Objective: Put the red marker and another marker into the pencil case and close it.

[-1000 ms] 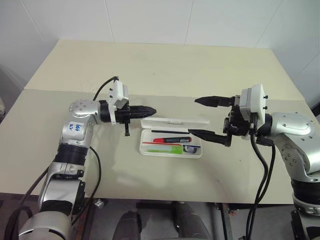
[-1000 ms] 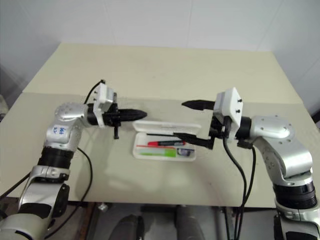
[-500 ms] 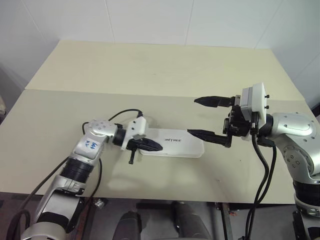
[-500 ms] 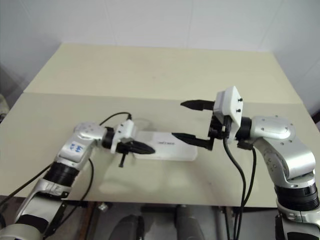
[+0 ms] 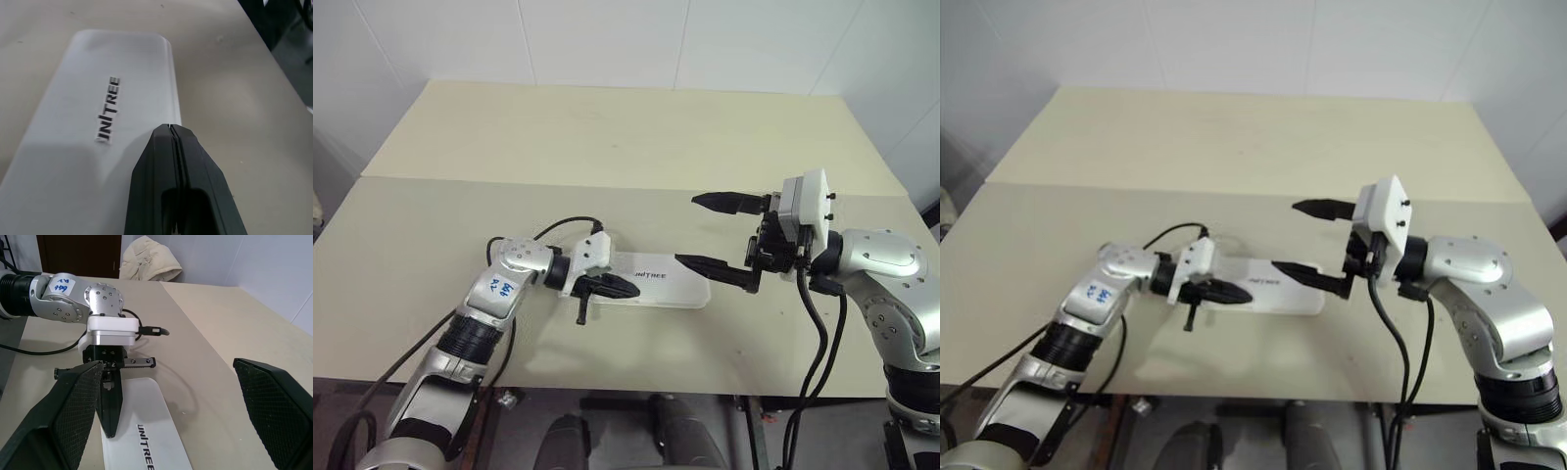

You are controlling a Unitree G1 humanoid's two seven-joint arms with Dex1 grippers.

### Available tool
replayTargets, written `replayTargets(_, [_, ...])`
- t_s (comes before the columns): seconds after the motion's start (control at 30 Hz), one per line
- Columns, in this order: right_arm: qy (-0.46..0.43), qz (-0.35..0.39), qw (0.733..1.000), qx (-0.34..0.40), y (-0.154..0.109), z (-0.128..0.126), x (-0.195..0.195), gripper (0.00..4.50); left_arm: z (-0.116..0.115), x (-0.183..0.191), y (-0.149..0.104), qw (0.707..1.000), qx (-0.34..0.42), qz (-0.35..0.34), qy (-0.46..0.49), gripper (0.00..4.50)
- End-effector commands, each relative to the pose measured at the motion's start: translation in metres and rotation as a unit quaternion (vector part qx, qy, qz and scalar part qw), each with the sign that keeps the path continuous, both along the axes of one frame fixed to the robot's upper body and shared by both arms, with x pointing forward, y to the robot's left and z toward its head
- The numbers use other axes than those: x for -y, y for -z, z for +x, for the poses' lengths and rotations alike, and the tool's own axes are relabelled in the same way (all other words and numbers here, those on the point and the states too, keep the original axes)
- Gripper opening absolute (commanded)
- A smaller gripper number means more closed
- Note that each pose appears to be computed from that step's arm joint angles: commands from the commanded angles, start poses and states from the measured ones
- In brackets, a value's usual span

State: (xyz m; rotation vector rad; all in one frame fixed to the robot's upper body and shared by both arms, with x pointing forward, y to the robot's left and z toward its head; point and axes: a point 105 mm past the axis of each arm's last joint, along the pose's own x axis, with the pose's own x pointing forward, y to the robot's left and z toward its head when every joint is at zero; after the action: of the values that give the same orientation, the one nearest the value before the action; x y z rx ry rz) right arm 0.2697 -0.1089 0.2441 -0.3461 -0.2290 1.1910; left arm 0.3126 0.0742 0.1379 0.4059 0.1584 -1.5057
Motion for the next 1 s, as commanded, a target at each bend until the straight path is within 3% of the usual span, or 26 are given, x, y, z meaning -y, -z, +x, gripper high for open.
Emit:
replayTargets(0.03, [-0.002,0.003,1.000,0.005,-0.005,-0.001,0.003,4.50,0.006,-0.018,-0.054,0.995,0.054,-0.083,-0.024,0.03])
replayTargets(0.2, [0.009,0.001,1.000,-0.009,0.001,0.007,0.011,4.50,0.005,-0.052,-0.094,0.986,0.076,-0.134,-0.062,0.03])
replayTargets(0.37, [0.045,-0.031,0.998,-0.009,0.016,0.019,0.028,4.50,-0.011,-0.082,-0.110,0.983,0.079,-0.131,-0.098,1.57])
replayTargets(0.57, [0.065,-0.032,0.997,0.012,0.014,0.021,0.054,4.50,-0.028,-0.105,-0.098,0.982,0.076,-0.108,-0.132,3.61])
replayTargets(0.67, [0.074,-0.060,0.995,0.011,0.021,0.016,0.067,4.50,-0.026,-0.112,-0.099,0.980,0.081,-0.110,-0.147,4.48])
replayTargets(1.0, [0.088,-0.069,0.994,0.014,0.024,0.009,0.071,4.50,-0.023,-0.108,-0.084,0.983,0.073,-0.098,-0.139,4.48])
